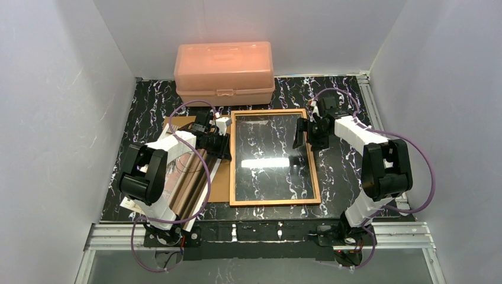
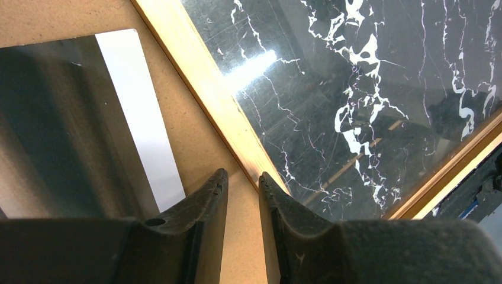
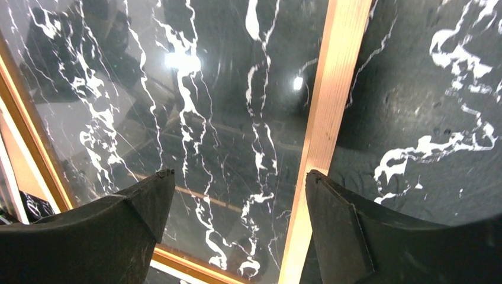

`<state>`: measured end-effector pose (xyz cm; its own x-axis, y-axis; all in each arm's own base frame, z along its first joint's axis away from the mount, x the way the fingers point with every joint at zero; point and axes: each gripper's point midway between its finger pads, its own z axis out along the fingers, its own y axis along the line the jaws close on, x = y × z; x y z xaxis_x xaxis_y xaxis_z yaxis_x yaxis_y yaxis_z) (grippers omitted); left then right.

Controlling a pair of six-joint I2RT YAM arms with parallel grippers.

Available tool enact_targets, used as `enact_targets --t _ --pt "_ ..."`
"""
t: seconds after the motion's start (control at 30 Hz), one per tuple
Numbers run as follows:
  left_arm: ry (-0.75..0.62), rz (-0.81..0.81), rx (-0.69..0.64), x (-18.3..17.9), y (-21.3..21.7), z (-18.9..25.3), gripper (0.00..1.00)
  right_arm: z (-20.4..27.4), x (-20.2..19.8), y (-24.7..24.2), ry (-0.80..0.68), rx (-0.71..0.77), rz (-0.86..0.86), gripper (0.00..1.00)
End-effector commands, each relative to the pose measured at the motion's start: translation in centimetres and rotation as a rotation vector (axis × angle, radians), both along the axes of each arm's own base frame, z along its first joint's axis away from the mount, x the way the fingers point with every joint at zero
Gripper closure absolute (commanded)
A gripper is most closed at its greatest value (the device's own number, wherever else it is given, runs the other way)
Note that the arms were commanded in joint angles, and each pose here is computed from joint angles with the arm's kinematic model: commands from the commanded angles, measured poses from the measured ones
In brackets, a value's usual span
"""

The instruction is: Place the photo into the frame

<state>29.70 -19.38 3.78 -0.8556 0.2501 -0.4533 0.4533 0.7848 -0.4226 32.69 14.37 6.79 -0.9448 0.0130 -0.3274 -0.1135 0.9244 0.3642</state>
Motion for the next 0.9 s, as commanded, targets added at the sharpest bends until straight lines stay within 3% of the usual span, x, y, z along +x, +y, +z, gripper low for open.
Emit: enact_targets --t 0.0,0.4,0.53,0.7,0.87 --pt "0.018 -0.019 -0.011 -0.4 0.0 0.4 0.76 1.2 -0.7 0.5 -0.043 0.039 -0.022 0.12" --pt "0.005 -0.064 -0.051 -0.2 -0.3 4.6 0.76 2.7 -3.1 1.5 -0.088 0.031 -0.034 0.20" --pt "0.005 -0.081 -0.052 -0.2 0.3 7.7 0.70 5.0 -3.0 3.1 -0.156 0.052 -0.032 0.19" --pt "-0.021 -0.020 -0.004 0.6 4.9 12.2 0.46 7.4 -3.5 8.7 -0.254 0.082 0.023 0.14" --pt "-0.012 0.086 0.095 1.3 14.6 14.4 0.36 9.9 -4.5 16.4 -0.348 0.164 0.068 0.12"
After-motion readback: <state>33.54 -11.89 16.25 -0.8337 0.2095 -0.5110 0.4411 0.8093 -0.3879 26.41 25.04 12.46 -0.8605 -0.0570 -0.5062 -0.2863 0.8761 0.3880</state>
